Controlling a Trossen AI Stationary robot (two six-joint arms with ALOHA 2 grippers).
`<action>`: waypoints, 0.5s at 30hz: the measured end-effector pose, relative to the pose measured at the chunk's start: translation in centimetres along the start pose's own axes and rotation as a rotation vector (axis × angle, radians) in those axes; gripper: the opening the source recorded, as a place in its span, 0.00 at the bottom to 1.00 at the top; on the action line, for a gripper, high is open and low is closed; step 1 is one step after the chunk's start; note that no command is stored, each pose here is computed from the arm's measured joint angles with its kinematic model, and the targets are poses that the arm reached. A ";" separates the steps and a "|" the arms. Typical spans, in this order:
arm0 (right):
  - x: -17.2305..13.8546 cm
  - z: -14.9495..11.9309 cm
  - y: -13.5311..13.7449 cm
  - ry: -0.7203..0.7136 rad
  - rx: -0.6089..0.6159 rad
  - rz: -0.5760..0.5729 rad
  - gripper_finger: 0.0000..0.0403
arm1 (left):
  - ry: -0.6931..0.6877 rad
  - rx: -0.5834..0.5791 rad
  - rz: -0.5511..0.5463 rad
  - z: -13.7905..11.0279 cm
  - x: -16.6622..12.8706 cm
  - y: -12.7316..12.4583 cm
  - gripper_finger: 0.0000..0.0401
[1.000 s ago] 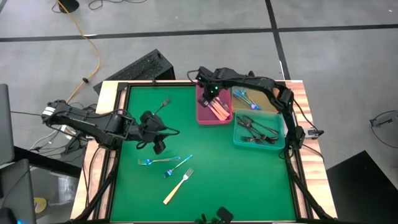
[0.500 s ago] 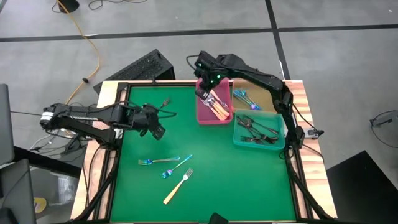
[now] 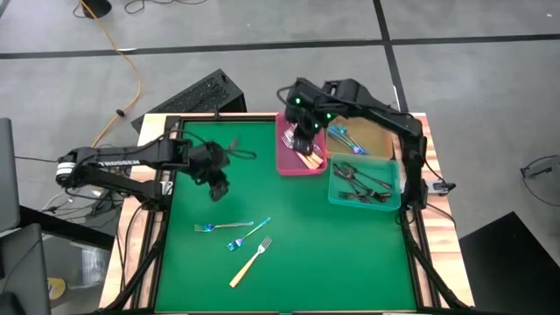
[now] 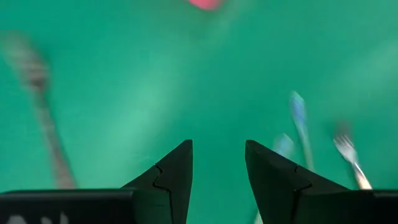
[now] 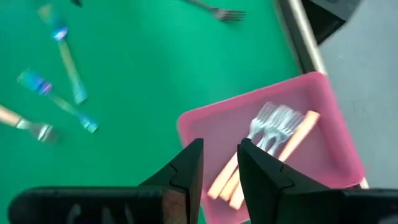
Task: Sort silverware by color (type)
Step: Put the blue fork into the orange bin
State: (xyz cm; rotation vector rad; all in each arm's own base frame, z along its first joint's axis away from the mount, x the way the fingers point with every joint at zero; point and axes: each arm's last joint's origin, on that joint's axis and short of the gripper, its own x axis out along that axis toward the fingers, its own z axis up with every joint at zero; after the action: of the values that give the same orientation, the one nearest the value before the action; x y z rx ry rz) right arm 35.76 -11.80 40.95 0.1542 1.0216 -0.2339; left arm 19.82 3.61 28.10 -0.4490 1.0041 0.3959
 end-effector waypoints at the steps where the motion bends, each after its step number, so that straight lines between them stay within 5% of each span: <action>1: -0.2 -0.1 0.7 0.004 -0.024 0.010 0.30 | 0.018 0.031 -0.034 -0.2 0.0 -0.3 0.32; 8: -1.0 -0.8 4.8 0.035 -0.138 0.070 0.30 | 0.083 0.214 -0.123 -2.3 -0.3 -3.6 0.32; 15: -1.1 -1.2 7.5 0.042 -0.220 0.107 0.30 | 0.135 0.183 -0.123 -5.9 1.1 -6.0 0.32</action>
State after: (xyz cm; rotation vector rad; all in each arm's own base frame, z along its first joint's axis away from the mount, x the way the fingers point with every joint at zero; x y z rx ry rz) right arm 36.21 -4.16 41.43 0.0136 1.0701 -0.0202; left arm 19.24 -4.44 25.46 -0.3732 1.1262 0.1629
